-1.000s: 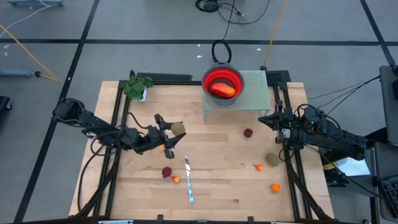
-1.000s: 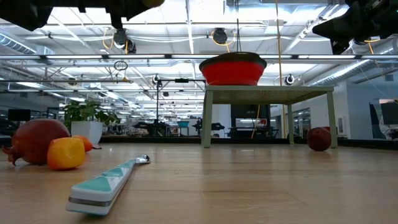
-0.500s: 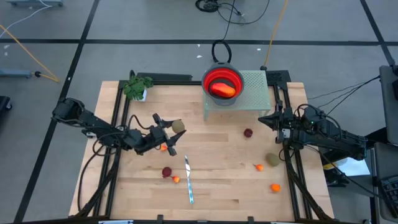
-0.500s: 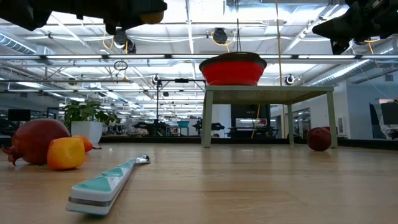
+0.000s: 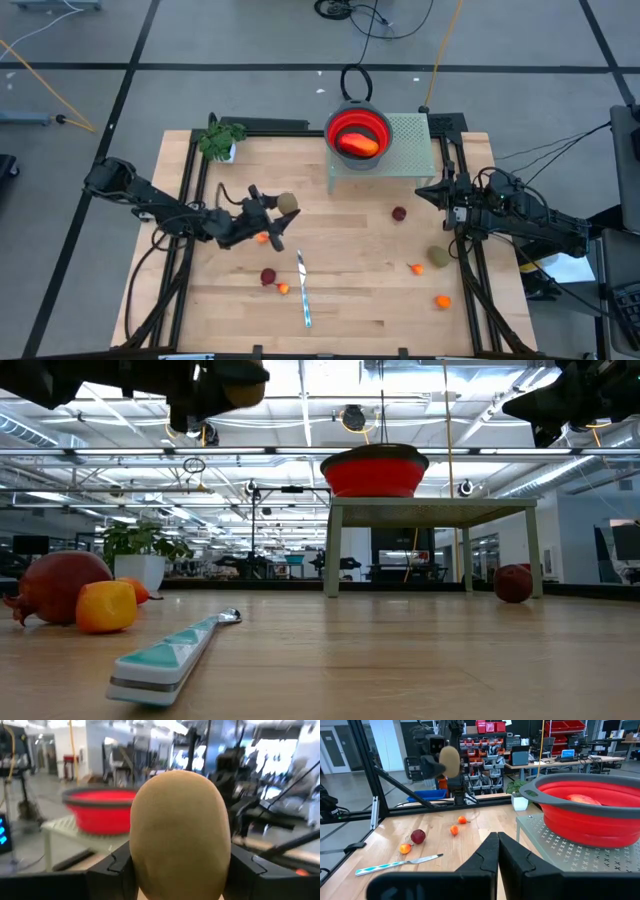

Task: Pick & Place Fruit
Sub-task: Put the kiwi into the red strainer bowl on the shelf

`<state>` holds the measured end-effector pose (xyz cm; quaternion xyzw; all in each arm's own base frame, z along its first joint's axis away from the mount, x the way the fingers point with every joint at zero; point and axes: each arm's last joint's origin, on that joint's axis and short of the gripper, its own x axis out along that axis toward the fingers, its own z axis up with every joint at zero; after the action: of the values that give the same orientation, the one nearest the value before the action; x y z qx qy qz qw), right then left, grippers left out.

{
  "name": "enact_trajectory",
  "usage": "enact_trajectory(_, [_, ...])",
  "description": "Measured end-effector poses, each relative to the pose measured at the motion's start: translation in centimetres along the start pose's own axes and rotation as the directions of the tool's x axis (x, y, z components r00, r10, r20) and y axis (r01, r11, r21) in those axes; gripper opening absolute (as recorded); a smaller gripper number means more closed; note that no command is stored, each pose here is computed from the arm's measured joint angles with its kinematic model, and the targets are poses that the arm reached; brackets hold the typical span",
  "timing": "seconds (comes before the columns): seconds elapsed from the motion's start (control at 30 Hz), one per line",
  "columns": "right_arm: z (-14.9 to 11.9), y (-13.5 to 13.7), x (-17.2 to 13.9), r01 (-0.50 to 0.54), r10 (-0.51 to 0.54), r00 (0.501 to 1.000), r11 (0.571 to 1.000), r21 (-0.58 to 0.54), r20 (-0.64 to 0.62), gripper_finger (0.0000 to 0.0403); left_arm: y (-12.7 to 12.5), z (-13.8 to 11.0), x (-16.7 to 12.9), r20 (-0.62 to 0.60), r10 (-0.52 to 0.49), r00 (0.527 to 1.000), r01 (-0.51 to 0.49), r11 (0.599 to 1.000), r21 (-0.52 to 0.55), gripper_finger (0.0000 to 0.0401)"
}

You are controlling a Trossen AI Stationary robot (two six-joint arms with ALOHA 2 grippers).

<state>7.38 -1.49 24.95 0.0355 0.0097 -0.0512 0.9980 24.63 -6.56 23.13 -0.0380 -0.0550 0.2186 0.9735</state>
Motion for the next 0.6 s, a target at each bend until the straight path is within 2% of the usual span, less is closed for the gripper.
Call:
enact_trajectory(0.2, [0.0, 0.0, 0.0, 0.0, 0.0, 1.0, 1.0, 0.0, 0.0, 0.0, -0.6, -0.4, 0.7, -0.151, 0.042, 0.988, -0.04, 0.999, 0.019, 0.018])
enact_trajectory(0.37, [0.0, 0.0, 0.0, 0.0, 0.0, 1.0, 1.0, 0.0, 0.0, 0.0, -1.3, 0.2, 1.4, -0.266, 0.069, 0.961, -0.064, 0.998, 0.029, 0.02])
enact_trajectory(0.47, [0.0, 0.0, 0.0, 0.0, 0.0, 1.0, 1.0, 0.0, 0.0, 0.0, -1.4, 1.0, 1.9, -0.308, 0.089, 0.947, -0.079, 0.996, 0.046, 0.0205])
enact_trajectory(0.6, [0.0, 0.0, 0.0, -0.001, 0.001, 1.0, 1.0, 0.0, 0.0, 0.0, -1.4, 2.3, 2.7, -0.328, 0.111, 0.938, -0.093, 0.993, 0.069, 0.0191])
